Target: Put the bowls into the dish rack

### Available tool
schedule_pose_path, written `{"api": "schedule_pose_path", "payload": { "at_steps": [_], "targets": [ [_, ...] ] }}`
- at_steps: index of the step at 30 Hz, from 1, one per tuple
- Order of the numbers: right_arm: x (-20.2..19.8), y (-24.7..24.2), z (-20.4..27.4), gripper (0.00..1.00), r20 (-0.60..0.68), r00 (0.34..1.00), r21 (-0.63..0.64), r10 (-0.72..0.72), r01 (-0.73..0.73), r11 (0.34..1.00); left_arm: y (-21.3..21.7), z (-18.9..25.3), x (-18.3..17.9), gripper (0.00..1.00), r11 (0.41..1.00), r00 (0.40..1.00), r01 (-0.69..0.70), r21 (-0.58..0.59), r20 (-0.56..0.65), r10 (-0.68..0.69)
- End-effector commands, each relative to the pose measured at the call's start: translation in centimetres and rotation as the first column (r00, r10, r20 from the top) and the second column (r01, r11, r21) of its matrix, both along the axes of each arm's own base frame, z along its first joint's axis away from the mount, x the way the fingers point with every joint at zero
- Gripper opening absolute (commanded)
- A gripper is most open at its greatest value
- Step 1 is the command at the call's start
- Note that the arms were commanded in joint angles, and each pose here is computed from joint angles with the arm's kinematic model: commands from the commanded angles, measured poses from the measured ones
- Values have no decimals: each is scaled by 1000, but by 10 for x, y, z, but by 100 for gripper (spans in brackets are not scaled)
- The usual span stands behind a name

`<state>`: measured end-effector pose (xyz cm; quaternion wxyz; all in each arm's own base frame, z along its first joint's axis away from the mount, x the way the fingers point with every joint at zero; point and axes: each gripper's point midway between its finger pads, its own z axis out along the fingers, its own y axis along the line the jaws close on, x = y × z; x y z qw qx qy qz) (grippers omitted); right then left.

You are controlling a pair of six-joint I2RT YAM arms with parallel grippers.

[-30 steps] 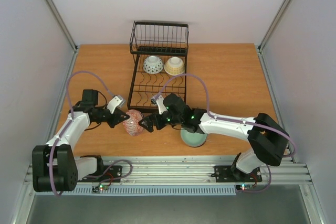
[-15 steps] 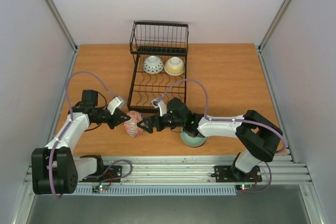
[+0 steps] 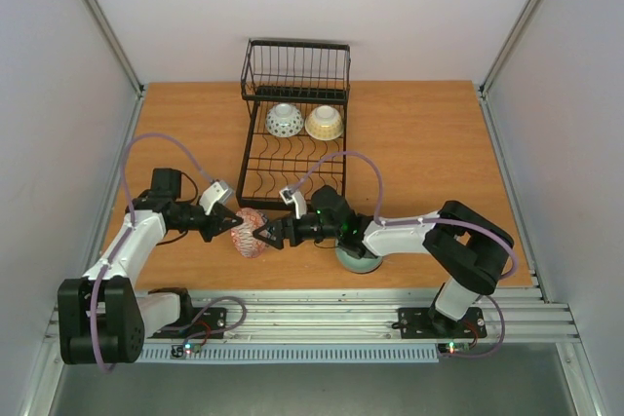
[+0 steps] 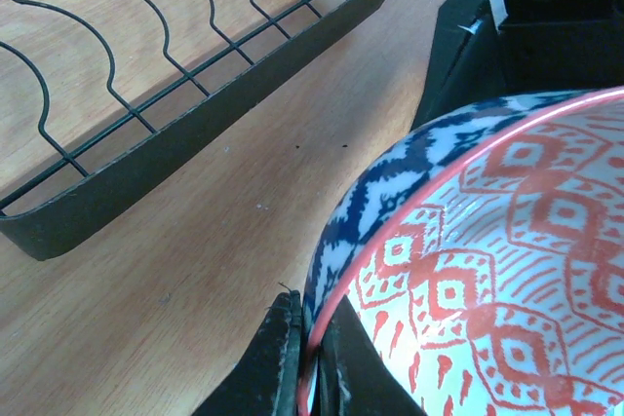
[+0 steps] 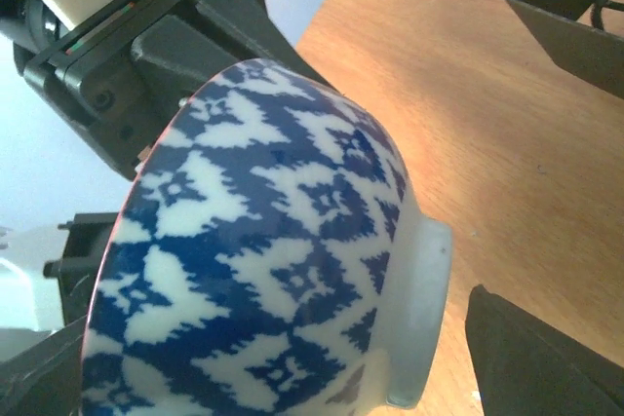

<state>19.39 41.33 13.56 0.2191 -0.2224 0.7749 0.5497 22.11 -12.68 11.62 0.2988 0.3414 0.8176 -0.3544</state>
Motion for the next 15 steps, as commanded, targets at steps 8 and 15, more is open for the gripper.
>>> {"api": "schedule_pose_path", "payload": {
  "at_steps": [8,15],
  "targets": [
    [-6,2,12,34,3,999,77,34,-34,996,-6,12,0,1,999,999,25,-42,45,-23],
    [-6,-1,19,1,30,999,68,28,-30,997,-1,8,7,1,1000,998,-13,-16,61,14]
  ]
}}
